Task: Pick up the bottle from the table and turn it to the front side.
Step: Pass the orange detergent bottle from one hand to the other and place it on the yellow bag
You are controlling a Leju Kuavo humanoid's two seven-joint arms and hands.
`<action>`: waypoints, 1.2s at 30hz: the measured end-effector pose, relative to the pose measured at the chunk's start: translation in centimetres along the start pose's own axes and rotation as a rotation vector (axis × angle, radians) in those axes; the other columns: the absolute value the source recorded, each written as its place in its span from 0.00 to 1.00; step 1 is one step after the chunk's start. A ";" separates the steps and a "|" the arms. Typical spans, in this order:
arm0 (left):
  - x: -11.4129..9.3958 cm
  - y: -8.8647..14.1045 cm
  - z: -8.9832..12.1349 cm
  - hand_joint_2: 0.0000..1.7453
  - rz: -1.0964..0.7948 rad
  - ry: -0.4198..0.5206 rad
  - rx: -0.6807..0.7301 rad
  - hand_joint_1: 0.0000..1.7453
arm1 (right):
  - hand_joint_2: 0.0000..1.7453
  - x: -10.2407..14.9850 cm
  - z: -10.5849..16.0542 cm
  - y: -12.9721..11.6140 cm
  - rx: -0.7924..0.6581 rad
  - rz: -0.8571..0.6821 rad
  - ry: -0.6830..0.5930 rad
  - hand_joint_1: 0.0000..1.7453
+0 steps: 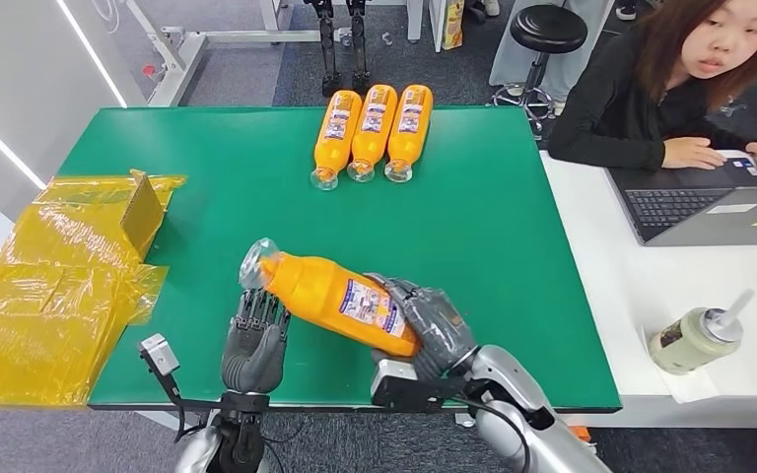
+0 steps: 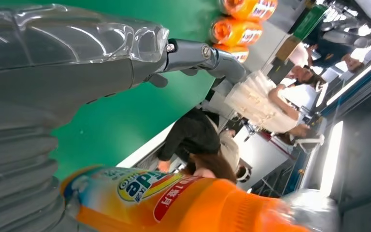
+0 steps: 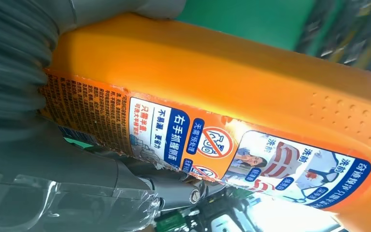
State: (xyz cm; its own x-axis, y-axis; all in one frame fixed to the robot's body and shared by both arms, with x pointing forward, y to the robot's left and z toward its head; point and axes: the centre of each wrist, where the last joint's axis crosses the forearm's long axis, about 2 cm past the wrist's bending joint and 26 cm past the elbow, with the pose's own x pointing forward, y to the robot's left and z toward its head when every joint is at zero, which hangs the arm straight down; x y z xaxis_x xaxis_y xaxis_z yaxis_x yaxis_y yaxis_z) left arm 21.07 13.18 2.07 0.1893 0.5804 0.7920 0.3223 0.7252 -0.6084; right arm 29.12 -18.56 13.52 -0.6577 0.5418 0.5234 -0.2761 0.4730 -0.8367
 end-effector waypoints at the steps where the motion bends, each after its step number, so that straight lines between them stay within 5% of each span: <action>1: 0.0 -0.2 -0.1 1.00 -0.001 0.002 -0.005 0.00 | 1.00 0.5 -0.3 0.4 -0.003 -0.010 -0.007 1.00; 15: 1.7 -1.0 -2.7 1.00 -0.007 -0.017 -0.090 0.00 | 1.00 5.8 -2.8 2.9 0.002 -0.092 0.002 1.00; 36: 2.5 -0.9 -1.6 1.00 -0.038 -0.046 -0.074 0.00 | 1.00 6.3 -2.9 4.6 0.054 -0.176 -0.047 1.00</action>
State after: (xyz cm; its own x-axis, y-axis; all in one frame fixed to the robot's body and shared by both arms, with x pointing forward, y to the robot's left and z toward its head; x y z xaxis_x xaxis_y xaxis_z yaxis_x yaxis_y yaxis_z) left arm 22.75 13.35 4.71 0.1332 0.5705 0.8104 0.3965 0.7187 -0.5712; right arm 25.76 -10.93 13.48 -0.6271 0.4206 0.6556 -0.4264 0.5189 -0.7409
